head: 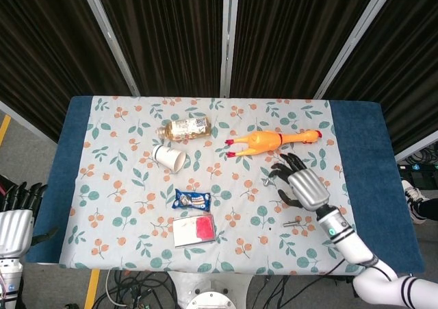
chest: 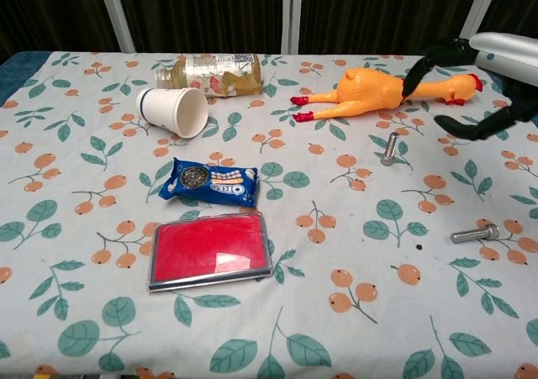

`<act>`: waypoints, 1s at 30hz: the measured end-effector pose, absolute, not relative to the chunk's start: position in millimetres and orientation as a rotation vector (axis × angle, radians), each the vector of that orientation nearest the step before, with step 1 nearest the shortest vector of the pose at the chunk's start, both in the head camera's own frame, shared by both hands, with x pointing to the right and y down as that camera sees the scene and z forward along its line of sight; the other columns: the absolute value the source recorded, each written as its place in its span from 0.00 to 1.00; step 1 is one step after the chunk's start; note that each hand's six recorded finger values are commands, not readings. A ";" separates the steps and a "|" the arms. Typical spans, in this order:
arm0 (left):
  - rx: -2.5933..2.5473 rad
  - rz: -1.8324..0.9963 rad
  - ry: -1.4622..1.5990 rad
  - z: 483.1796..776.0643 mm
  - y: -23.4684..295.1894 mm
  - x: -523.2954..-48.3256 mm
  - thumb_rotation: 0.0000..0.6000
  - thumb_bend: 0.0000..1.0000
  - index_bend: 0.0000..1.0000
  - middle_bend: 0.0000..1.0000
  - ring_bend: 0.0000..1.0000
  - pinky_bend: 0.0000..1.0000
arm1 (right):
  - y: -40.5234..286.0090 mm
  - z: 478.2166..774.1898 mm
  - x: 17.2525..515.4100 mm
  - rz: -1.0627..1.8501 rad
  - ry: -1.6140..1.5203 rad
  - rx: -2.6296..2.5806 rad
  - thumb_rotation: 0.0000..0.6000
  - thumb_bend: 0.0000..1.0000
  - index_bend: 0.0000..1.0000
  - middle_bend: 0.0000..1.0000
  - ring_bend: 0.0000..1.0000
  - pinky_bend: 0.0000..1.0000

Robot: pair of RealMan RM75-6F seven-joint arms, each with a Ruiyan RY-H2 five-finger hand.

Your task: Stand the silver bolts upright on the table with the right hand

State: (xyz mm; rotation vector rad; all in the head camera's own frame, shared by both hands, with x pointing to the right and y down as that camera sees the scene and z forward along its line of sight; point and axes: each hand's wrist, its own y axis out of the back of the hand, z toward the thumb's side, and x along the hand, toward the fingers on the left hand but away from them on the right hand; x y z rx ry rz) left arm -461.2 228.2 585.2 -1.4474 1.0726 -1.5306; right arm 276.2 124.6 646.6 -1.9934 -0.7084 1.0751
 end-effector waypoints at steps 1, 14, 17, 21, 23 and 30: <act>-1.446 -1.530 1.074 584.5 228.3 -461.1 1.00 0.00 0.14 0.12 0.00 0.00 | 131.8 644.5 277.7 1.076 -0.675 -1.986 1.00 0.34 0.38 0.25 0.00 0.01; -1.441 -1.520 1.079 579.5 230.7 -459.9 1.00 0.00 0.14 0.12 0.00 0.00 | 191.2 658.1 287.8 1.162 -0.429 -1.943 1.00 0.32 0.45 0.27 0.01 0.10; -1.443 -1.527 1.083 579.6 233.0 -461.3 1.00 0.00 0.14 0.12 0.00 0.00 | 194.2 667.9 286.9 1.181 -0.390 -1.923 1.00 0.29 0.45 0.27 0.01 0.10; -1.446 -1.531 1.088 580.0 235.2 -462.8 1.00 0.00 0.14 0.12 0.00 0.00 | 198.3 678.0 287.5 1.208 -0.343 -1.893 1.00 0.27 0.46 0.26 0.01 0.10; -1.445 -1.533 1.090 580.0 235.8 -463.6 1.00 0.00 0.14 0.12 0.00 0.00 | 199.5 681.3 288.9 1.221 -0.335 -1.879 1.00 0.26 0.46 0.26 0.01 0.10; -1.441 -1.523 1.090 578.8 235.1 -463.2 1.00 0.00 0.14 0.12 0.00 0.00 | 202.7 682.3 291.2 1.233 -0.325 -1.856 1.00 0.25 0.46 0.26 0.01 0.08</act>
